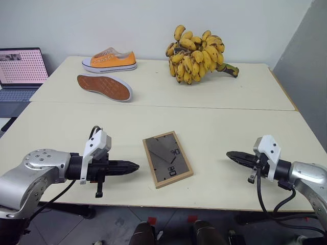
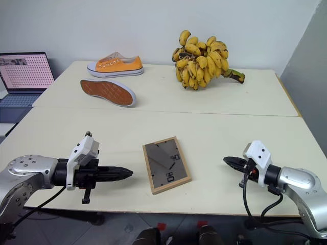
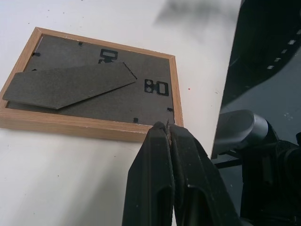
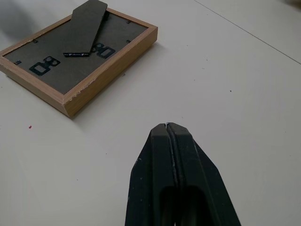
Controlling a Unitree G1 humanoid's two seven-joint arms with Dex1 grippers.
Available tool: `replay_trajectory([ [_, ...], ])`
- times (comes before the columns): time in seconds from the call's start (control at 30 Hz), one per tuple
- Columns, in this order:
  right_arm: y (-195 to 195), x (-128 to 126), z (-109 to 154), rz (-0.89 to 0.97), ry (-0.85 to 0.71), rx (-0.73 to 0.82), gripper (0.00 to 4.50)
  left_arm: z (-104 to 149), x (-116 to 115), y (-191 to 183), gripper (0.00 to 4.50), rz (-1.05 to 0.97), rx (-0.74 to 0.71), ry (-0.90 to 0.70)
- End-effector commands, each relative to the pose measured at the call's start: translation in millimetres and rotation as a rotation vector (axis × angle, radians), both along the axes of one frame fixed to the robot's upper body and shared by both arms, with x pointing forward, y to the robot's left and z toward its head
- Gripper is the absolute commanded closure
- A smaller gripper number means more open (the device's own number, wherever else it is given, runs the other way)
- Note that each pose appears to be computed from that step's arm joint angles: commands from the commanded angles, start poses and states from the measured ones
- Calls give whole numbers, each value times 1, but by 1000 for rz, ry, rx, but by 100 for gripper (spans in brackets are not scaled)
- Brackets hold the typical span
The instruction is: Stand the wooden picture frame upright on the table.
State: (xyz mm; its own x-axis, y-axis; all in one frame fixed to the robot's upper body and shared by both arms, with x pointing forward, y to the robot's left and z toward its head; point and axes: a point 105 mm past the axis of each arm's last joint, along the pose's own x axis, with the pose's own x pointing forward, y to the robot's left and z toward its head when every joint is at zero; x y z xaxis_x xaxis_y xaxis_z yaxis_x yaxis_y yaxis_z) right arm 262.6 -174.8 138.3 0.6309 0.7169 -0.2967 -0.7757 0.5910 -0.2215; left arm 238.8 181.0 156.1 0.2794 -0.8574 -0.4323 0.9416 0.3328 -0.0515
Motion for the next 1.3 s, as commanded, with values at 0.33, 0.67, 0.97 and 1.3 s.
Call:
replay_trajectory([
  [0.33, 0, 2, 7, -14, -35, 2, 450, 9, 16, -3, 444, 39, -23, -72],
  [0.67, 4, -2, -3, 19, -16, -9, 450, 7, 16, -1, 444, 60, -11, -71],
  [0.97, 24, -15, -26, 198, 77, -4, 450, -24, 36, 20, 444, 258, 101, -69],
  [1.3, 54, -50, -64, 515, 242, -45, 450, -43, 57, 8, 444, 230, 145, -94],
])
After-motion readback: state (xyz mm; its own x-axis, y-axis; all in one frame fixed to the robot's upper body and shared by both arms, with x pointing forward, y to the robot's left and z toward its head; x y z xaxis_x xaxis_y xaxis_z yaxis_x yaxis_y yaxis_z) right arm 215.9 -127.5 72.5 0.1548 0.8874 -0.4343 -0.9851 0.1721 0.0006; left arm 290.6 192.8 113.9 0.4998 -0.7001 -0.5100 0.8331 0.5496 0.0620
